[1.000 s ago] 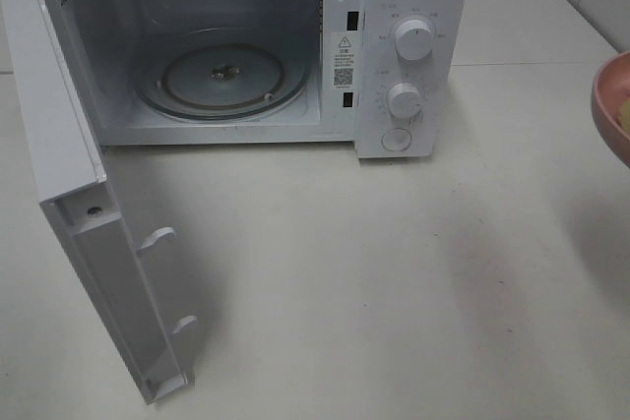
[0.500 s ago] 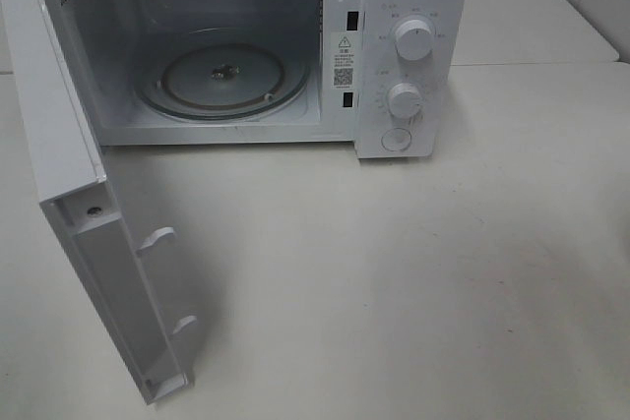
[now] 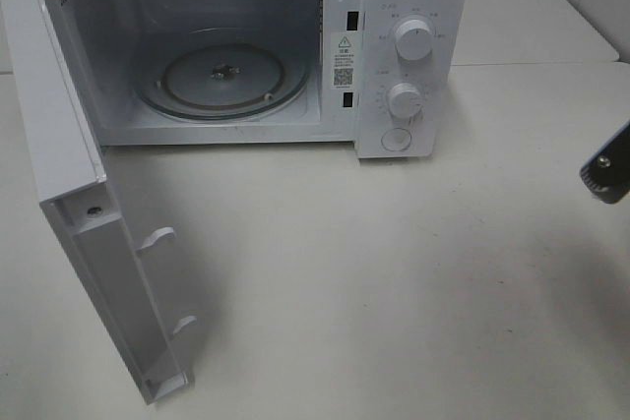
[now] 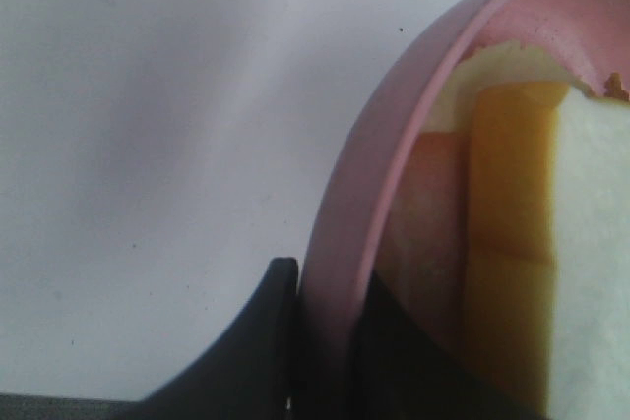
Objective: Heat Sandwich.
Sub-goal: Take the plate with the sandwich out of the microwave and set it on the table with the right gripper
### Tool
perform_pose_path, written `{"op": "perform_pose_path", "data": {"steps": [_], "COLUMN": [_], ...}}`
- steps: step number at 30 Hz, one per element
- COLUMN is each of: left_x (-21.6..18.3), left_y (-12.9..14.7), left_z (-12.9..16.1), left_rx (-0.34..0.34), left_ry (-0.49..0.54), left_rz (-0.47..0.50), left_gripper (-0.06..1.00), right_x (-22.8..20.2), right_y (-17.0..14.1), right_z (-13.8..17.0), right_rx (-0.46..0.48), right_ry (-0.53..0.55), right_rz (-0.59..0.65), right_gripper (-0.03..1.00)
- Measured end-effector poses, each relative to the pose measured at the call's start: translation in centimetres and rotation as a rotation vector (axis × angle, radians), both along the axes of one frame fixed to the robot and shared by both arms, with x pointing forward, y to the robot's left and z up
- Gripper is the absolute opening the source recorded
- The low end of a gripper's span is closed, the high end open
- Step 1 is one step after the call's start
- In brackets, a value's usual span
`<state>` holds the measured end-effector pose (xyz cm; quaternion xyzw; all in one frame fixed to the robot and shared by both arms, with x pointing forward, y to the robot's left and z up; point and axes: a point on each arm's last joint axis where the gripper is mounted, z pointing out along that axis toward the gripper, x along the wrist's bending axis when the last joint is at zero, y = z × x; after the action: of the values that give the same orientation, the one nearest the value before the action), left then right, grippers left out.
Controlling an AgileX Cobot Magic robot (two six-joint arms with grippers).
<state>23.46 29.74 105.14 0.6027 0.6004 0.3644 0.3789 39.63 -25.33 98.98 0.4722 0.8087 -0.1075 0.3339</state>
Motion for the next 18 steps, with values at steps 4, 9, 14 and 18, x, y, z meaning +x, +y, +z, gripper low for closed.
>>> {"op": "perform_pose_path", "data": {"steps": [4,9,14,18], "left_x": [0.0,0.0,0.0,0.0], "left_y": [0.0,0.0,0.0,0.0], "left_z": [0.0,0.0,0.0,0.0], "left_rx": [0.000,0.000,0.000,0.000], "left_ry": [0.000,0.000,0.000,0.000], "left_rz": [0.000,0.000,0.000,0.000], "left_gripper": [0.98,0.98,0.98,0.98], "right_x": [1.4,2.4,3.2,3.5], "right_y": [0.8,1.7,2.1,2.4], "right_z": [0.1,-0.6,-1.7,-2.8], "right_rx": [0.013,0.030,0.024,0.010], "right_ry": [-0.046,-0.067,-0.082,-0.073], "right_rz": [-0.058,-0.140,-0.247,-0.281], "right_gripper": [0.13,0.13,0.13,0.13]}}
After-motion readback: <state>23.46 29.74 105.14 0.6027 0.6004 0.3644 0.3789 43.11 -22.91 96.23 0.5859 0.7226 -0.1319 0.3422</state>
